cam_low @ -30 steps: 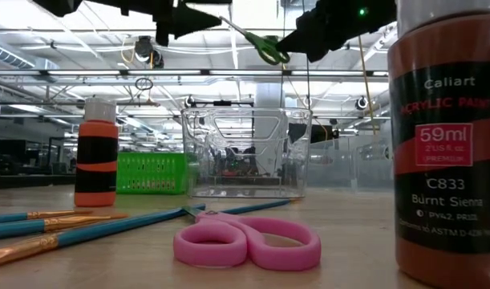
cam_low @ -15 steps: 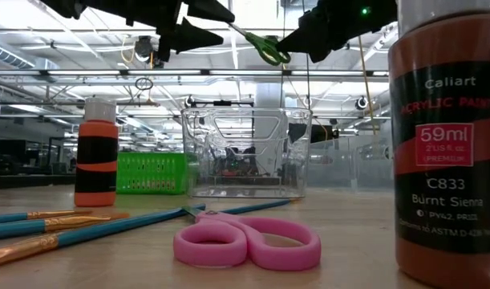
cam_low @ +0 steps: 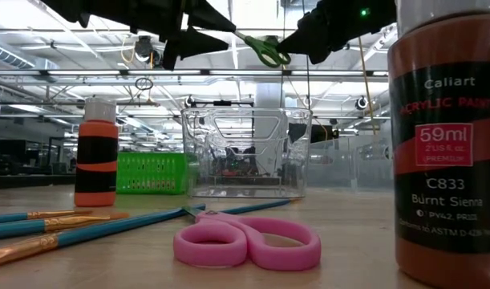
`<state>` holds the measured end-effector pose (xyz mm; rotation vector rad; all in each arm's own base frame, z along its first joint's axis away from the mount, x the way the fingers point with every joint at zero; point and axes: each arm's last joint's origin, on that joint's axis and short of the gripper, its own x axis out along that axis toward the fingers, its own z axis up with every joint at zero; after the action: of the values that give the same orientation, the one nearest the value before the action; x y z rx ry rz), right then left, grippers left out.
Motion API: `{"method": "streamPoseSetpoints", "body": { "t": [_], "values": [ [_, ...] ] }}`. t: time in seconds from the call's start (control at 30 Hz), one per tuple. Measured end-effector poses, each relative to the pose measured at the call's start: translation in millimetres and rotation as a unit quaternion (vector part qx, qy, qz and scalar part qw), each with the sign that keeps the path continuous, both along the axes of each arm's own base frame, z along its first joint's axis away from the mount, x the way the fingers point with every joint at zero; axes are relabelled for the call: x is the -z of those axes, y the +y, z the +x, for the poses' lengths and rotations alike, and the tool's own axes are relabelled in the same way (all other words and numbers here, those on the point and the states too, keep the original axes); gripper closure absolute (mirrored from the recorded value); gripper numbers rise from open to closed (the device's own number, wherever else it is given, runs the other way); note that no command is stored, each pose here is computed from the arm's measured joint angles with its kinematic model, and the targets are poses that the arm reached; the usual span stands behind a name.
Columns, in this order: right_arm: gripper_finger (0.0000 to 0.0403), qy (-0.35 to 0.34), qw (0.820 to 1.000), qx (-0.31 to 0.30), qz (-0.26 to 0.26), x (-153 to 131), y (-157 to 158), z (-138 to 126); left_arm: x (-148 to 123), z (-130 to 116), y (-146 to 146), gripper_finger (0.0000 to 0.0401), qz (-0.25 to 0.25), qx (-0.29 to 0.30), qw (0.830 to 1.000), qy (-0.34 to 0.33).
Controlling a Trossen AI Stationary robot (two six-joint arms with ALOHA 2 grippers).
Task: Pick & Place Paint Supplies
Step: Put the green scissors into the green bin
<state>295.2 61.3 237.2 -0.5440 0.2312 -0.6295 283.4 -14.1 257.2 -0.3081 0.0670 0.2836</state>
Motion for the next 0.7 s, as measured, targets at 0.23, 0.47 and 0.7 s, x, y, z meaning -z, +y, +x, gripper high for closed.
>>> {"method": "streamPoseSetpoints", "body": {
  "t": [0.23, 0.47, 0.7],
  "values": [
    [0.0403, 0.007, 1.0, 0.0, -0.002, 1, 0, 0, 0, 0, 0, 0.0376, 0.016, 0.015, 1.0, 0.004],
    [0.0403, 0.014, 1.0, 0.001, -0.002, 3, 0, 0, -3, 0, 2, 0.0393, 0.061, 0.044, 0.997, 0.002],
    [0.0375, -0.018, 0.999, 0.035, 0.019, -1, 6, -5, -15, -14, -1, 0.0396, 0.082, 0.03, 0.996, 0.014]
  ]
}}
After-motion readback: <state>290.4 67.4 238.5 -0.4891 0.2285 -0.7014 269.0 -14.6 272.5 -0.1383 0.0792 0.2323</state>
